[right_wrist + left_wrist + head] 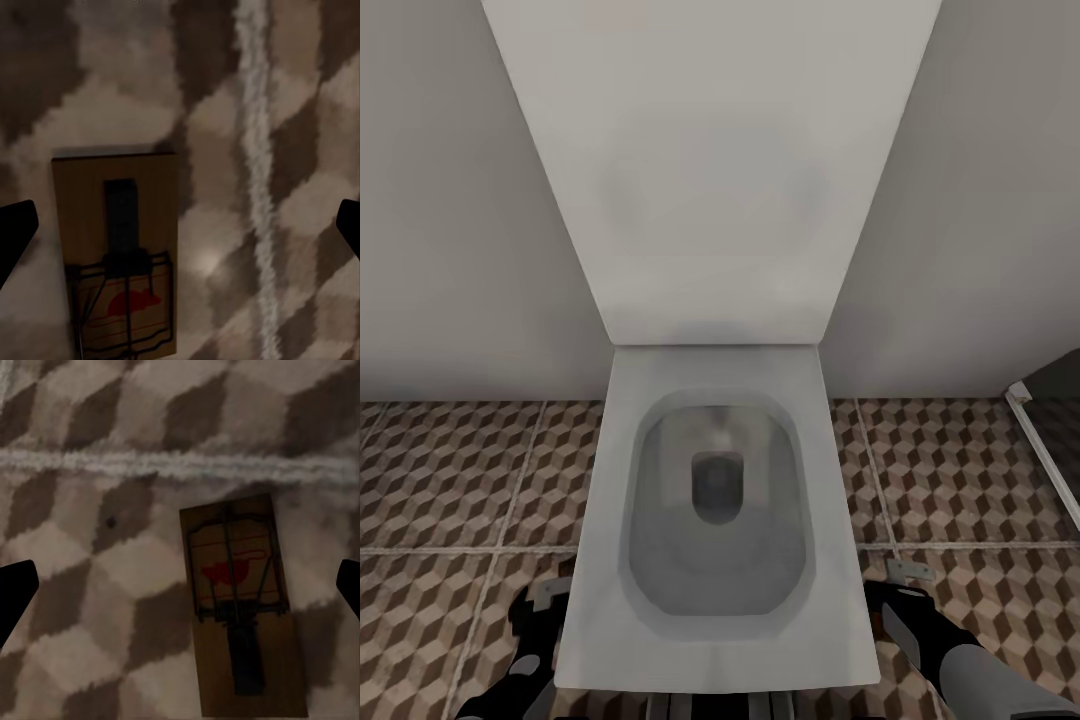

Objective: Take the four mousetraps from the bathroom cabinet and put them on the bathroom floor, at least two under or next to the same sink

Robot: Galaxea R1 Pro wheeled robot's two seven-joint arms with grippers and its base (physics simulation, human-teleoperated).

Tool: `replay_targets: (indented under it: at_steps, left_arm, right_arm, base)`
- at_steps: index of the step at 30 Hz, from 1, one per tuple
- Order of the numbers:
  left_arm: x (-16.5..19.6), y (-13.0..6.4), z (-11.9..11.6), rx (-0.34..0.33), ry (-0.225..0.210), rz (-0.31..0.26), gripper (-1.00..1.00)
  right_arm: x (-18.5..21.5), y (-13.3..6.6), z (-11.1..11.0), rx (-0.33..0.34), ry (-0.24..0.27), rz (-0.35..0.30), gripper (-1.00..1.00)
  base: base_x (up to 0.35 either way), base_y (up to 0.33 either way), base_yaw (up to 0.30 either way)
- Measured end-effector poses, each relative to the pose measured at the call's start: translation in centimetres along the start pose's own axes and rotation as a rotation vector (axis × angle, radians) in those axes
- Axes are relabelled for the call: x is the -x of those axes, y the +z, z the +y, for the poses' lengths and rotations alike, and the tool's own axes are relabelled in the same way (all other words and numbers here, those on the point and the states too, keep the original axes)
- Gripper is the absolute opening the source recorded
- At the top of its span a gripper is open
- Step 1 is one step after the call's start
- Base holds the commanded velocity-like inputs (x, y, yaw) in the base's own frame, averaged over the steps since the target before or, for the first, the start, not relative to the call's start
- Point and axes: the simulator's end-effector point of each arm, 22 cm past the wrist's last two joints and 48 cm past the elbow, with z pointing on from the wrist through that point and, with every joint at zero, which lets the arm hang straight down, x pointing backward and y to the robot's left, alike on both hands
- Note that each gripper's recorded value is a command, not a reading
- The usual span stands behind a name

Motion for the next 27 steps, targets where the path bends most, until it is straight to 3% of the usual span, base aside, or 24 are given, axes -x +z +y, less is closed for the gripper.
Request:
replay_targets:
  at_steps: [16,27]
  left_arm:
    - [0.46,0.11,0.50,0.017,-0.010,-0.014,1.00]
    - [0.53,0.15,0.31,0.011,-0.005,-0.015,1.00]
  right_arm:
    - [0.04,0.00,0.01,0.000,-0.002,-0.002,1.00]
    - [0.03,0.04,-0.09,-0.002,-0.001,-0.002,1.00]
  base:
    - [-0.006,0.000,0.000]
    - [-0.251,0.000,0.000]
